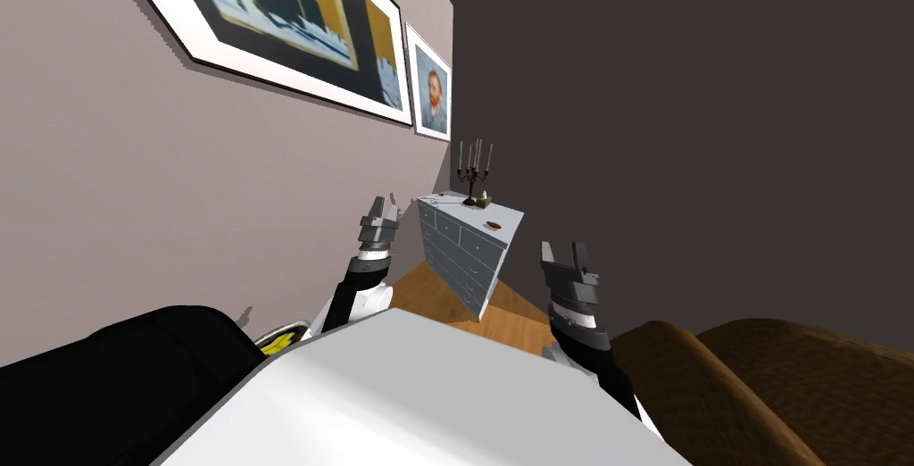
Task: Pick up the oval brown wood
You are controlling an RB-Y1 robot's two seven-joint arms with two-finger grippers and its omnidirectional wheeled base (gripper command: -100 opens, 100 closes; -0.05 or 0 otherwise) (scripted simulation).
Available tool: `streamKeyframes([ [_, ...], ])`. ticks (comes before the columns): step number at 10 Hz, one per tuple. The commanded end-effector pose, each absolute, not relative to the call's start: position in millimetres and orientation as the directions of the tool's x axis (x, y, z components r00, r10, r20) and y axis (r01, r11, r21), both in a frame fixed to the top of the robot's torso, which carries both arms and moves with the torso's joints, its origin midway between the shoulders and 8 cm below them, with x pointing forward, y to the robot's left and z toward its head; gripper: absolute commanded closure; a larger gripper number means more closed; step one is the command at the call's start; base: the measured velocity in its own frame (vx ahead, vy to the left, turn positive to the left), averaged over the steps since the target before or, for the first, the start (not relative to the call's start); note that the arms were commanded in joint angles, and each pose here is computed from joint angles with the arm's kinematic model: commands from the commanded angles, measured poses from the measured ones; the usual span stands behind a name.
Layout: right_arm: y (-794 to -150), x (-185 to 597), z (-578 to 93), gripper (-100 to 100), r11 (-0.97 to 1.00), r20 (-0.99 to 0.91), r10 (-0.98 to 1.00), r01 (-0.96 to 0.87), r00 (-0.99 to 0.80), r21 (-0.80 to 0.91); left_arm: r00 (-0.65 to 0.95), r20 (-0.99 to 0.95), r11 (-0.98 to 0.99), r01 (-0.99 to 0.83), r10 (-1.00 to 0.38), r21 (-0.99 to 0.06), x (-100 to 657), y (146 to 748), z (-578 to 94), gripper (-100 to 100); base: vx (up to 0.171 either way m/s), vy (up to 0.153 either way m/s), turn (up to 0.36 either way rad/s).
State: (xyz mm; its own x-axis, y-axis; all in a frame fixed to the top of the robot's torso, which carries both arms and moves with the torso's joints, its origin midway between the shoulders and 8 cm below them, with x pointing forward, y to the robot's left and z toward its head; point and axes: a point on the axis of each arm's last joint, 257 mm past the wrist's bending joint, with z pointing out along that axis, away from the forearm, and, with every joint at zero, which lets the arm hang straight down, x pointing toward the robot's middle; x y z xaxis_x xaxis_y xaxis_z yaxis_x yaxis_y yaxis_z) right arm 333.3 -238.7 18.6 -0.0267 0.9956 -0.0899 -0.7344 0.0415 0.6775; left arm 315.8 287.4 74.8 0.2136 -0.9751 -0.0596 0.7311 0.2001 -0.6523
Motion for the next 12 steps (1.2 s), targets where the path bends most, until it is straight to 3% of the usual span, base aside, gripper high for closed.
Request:
streamKeyframes([
  [1, -234, 333, 16, -100, 0.046, -0.113, 0.993, -0.733, -0.042, 0.678, 0.214, -0.06, 0.2, 0.731, -0.975, -0.652, 316, 287, 75, 0, -0.068, 0.104, -0.017],
  [12, -189, 338, -39, -100, 0.139, -0.395, 0.894, -0.707, -0.212, 0.693, 0.214, -0.06, 0.2, 0.731, -0.975, -0.652, 316, 287, 75, 0, -0.059, 0.098, 0.003],
])
